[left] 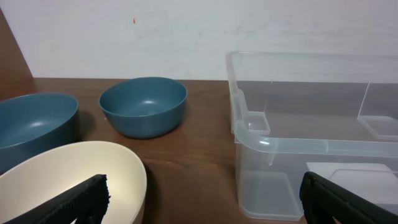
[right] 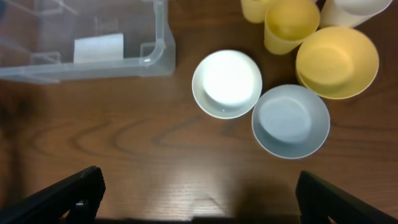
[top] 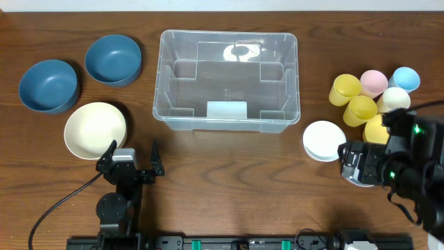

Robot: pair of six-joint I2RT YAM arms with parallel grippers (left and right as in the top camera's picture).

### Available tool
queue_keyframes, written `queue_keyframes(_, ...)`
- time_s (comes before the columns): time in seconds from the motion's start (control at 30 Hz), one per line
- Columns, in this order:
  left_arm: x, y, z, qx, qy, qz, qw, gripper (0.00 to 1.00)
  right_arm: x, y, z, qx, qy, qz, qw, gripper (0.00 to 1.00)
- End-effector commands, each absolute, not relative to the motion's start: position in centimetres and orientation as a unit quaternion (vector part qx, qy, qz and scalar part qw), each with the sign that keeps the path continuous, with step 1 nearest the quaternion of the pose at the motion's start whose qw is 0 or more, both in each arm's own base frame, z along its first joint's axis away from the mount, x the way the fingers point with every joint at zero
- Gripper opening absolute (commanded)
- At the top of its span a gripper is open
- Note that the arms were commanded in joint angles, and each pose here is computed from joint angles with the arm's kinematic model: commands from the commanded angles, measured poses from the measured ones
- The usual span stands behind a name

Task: Pack container
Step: 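Move the right gripper over the white bowl and grasp its rim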

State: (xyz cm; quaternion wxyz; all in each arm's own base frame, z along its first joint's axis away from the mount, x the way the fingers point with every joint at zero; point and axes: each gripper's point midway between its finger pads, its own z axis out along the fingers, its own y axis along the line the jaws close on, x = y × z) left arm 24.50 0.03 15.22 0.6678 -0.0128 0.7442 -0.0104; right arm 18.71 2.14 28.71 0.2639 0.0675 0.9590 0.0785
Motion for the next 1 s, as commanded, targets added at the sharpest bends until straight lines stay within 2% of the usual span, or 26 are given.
queue_keyframes(0.0, 24.4, 0.1, 13.6, -0.009, 0.761, -0.005, 0.649, 0.98, 18.9, 3.0, 28.8, 0.041, 0.961, 0.094, 0.256, 0.99)
queue_keyframes(0.07, 24.4, 0.1, 13.6, -0.009, 0.761, -0.005, 0.649, 0.98, 19.0, 3.0, 28.6, 0.042, 0.963, 0.093, 0.251, 0.99)
queue_keyframes(0.13, 24.4, 0.1, 13.6, -0.009, 0.761, -0.005, 0.649, 0.98, 19.1, 2.6, 28.4, 0.048, 0.964, 0.081, 0.248, 0.95)
queue_keyframes(0.33, 24.4, 0.1, 13.6, -0.009, 0.761, -0.005, 0.649, 0.98, 19.0, -2.7, 27.2, 0.188, 0.953, -0.046, 0.232, 0.98)
queue_keyframes(0.5, 24.4, 0.1, 13.6, -0.009, 0.761, -0.005, 0.649, 0.98, 21.1, -3.7, 25.1, 0.201, 0.950, -0.076, 0.227, 0.99)
queue_keyframes(0.8, 24.4, 0.1, 13.6, -0.009, 0.761, -0.005, 0.649, 0.98, 26.4, -3.5, 17.2, 0.194, 0.955, -0.081, 0.208, 0.99)
queue_keyframes(0.97, 24.4, 0.1, 13.6, -0.009, 0.761, -0.005, 0.649, 0.98, 27.1, -3.5, 12.3, 0.190, 0.962, -0.088, 0.175, 0.99)
